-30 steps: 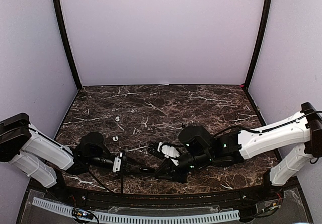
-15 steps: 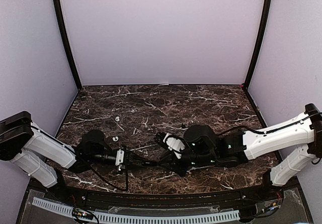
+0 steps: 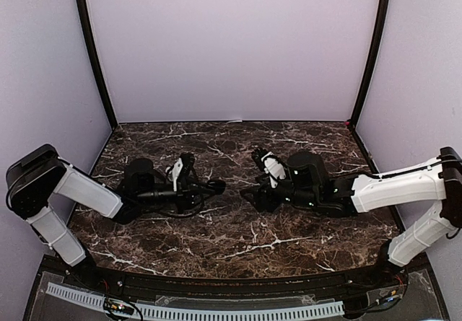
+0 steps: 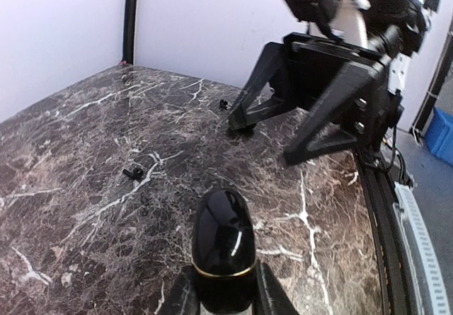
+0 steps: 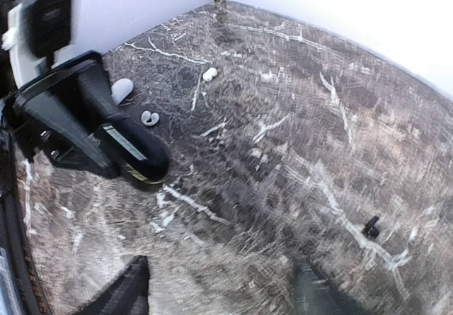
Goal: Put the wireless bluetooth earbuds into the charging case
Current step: Place the charging case with the earbuds at the center of the board, then pick up the charging case from the center of the board, then pass from the left arm to the right
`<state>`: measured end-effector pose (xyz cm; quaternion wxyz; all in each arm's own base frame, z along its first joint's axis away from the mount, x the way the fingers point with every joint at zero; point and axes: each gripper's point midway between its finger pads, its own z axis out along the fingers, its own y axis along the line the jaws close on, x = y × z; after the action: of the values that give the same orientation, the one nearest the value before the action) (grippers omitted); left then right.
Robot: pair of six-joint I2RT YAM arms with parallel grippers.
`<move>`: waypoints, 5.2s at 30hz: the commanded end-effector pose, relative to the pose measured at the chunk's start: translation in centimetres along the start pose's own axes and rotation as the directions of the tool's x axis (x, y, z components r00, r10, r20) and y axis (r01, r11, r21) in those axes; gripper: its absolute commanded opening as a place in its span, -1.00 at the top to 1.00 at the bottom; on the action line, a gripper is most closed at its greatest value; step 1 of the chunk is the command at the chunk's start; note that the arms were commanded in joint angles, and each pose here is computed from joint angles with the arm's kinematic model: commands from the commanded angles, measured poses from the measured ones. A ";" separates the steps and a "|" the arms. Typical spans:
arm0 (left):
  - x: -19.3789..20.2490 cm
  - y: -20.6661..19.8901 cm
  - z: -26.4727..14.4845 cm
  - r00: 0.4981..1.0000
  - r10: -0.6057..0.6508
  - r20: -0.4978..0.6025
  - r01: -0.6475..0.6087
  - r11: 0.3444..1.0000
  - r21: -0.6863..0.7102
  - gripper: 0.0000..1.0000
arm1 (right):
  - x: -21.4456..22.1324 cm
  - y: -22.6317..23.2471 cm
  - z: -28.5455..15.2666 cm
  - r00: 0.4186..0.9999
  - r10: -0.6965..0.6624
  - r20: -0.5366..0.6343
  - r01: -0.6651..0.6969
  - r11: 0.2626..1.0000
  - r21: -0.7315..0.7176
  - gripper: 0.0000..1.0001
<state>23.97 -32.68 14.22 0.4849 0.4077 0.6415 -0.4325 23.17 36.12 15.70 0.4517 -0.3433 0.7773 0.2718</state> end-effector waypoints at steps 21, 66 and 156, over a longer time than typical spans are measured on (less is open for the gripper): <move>3.9 17.8 0.2 0.723 -0.690 -0.044 0.598 0.656 -0.461 0.91 | 1.1 -9.4 2.2 0.990 -0.003 0.139 -0.054 0.913 0.403 -0.99; 1.9 20.5 1.1 0.710 -0.685 -0.163 0.525 0.669 -0.527 -0.98 | 1.1 -9.7 2.1 0.991 -0.033 0.130 -0.027 0.898 0.438 -0.96; -0.3 3.2 -4.0 0.932 -0.301 -0.204 0.160 0.845 -0.511 0.25 | 0.3 -6.3 1.9 0.977 0.094 0.190 -0.124 0.980 0.153 -0.92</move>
<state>27.03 -25.36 12.93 0.3707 0.1570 0.8885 -0.2204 28.48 34.06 11.69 0.5355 -0.2747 0.7787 0.1773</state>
